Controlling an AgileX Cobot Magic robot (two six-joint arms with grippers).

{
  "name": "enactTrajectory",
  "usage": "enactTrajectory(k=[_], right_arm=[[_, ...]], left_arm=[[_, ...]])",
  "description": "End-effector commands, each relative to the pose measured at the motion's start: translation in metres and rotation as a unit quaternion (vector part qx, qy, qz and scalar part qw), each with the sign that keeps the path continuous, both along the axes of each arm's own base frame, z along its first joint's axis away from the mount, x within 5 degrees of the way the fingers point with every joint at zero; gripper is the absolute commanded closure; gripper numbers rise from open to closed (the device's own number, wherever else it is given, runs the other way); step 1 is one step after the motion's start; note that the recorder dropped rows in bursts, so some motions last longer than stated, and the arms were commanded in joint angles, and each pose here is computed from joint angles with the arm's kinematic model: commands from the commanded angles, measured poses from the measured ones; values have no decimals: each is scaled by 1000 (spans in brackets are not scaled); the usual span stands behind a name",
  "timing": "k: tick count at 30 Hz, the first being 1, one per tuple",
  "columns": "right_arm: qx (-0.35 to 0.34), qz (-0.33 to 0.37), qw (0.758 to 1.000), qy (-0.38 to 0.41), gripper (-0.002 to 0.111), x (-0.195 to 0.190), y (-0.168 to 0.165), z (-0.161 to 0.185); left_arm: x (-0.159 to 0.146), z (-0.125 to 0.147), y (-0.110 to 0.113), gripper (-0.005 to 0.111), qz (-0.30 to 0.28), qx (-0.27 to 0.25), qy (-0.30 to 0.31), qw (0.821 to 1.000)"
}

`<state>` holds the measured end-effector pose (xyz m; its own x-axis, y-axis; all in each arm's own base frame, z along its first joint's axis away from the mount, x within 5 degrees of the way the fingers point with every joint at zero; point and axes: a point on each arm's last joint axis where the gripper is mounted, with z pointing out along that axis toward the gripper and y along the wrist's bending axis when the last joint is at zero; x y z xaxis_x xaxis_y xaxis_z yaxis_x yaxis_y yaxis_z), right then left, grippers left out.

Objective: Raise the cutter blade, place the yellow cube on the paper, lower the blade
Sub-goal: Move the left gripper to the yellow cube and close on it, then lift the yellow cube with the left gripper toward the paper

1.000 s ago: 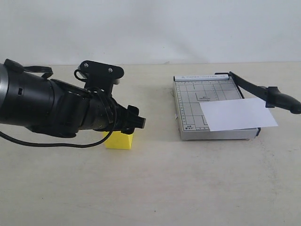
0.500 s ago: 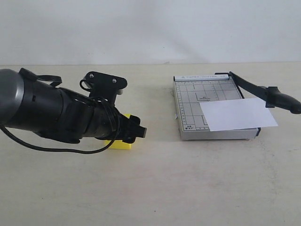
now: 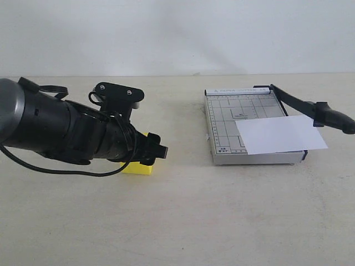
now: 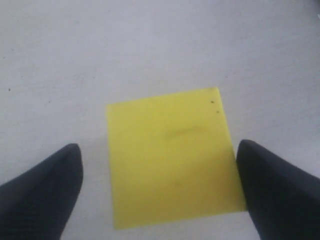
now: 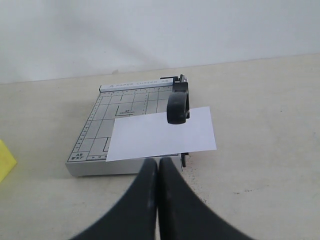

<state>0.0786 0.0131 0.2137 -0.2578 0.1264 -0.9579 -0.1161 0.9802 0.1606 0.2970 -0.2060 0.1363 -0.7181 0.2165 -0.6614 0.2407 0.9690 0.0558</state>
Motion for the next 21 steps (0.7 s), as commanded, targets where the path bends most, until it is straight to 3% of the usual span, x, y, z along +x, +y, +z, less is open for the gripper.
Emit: enactTrajectory(k=[1, 8, 15, 18, 21], right_arm=[[-3, -1, 1000, -5, 108, 0, 0, 0], [-3, -1, 1000, -5, 108, 0, 0, 0], [-3, -1, 1000, -5, 108, 0, 0, 0], [-3, -1, 1000, -5, 108, 0, 0, 0], [-3, -1, 1000, -5, 108, 0, 0, 0]], left_arm=[[0, -4, 1, 28, 4, 1, 5, 1000], [0, -22, 0, 28, 0, 12, 27, 1000], [3, -19, -2, 30, 1, 9, 21, 1000], [4, -15, -2, 43, -2, 9, 15, 1000], [4, -8, -3, 71, -16, 15, 6, 1000]])
